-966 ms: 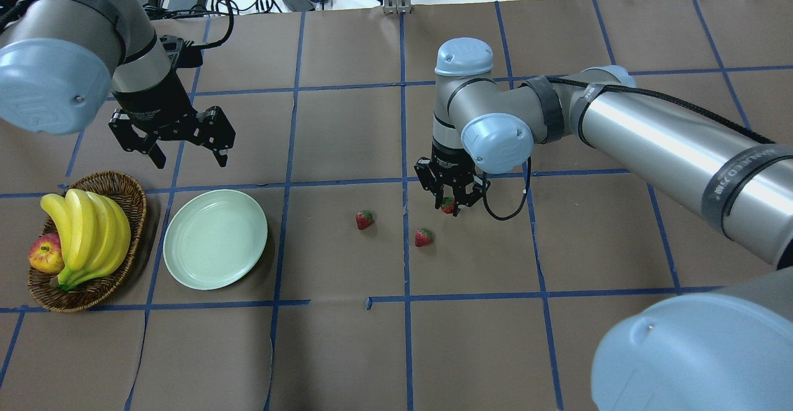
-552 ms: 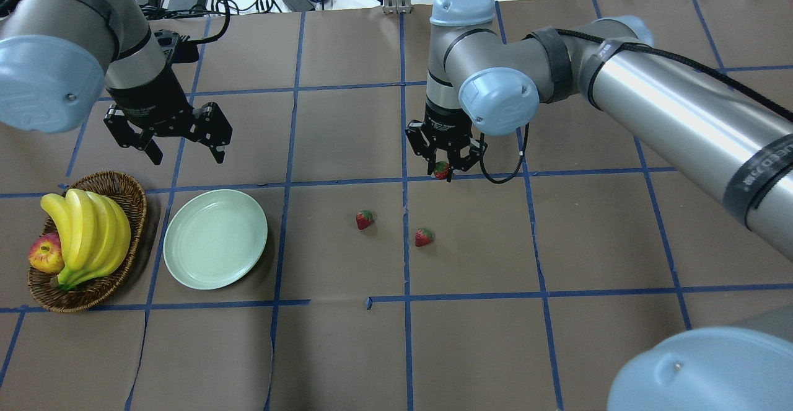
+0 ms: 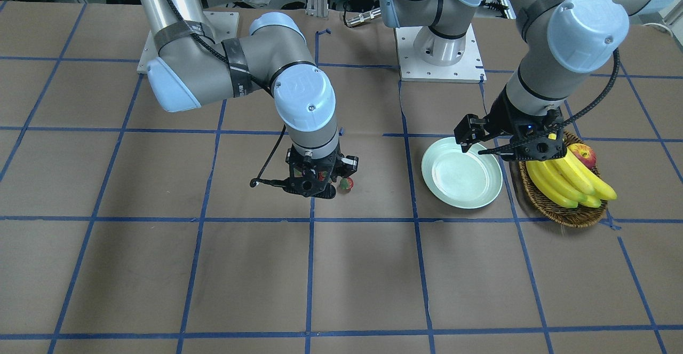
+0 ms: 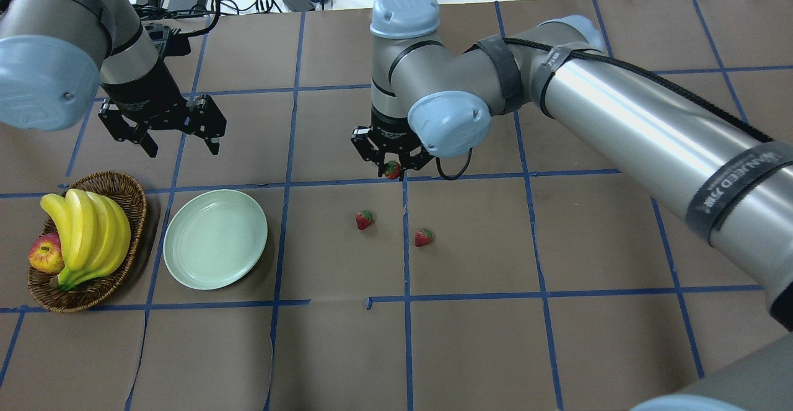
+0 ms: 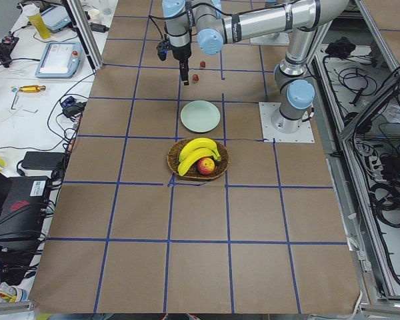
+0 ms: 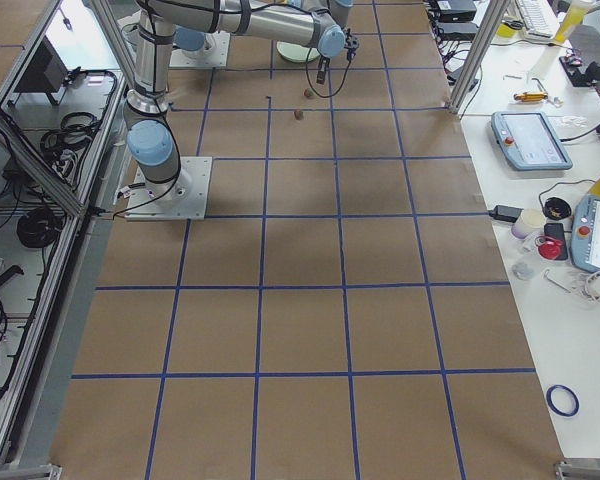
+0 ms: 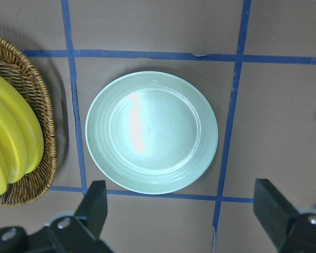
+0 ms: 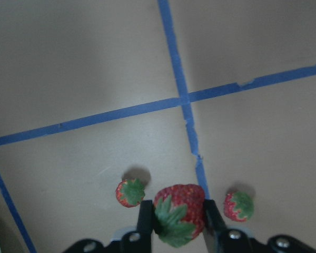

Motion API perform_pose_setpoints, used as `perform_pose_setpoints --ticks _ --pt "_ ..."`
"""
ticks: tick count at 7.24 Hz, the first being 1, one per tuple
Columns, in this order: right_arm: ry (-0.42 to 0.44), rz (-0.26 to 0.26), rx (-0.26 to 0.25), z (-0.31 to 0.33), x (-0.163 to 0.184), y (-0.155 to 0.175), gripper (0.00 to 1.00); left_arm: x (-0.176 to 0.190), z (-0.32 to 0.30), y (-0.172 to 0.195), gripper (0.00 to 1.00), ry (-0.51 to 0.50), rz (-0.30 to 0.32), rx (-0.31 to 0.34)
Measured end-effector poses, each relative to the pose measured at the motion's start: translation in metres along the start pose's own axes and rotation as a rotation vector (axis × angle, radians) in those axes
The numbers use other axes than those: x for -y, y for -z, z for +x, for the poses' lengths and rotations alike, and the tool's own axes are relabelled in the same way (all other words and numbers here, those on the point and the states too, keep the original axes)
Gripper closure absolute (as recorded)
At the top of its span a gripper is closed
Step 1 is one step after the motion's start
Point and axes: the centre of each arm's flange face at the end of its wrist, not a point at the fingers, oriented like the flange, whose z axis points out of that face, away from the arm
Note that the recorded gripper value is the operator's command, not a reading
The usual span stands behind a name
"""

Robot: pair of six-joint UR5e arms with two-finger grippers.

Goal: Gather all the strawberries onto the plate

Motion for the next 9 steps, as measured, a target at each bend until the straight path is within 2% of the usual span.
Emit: perform_pose_setpoints --ticks 4,7,9 --pt "0.174 -0.104 -0.043 0.007 -0.014 -0.06 1.0 0.001 0.0 -0.006 0.0 0.009 -0.006 0.0" --pt "0.236 -0.151 -0.065 0.008 -0.034 -0.077 1.0 0.001 0.0 -0.008 0.0 0.009 -0.01 -0.002" --pt "0.263 -0.168 -0.055 -0.001 -0.047 -0.085 0.9 0.001 0.0 -0.009 0.0 0.009 -0.013 -0.001"
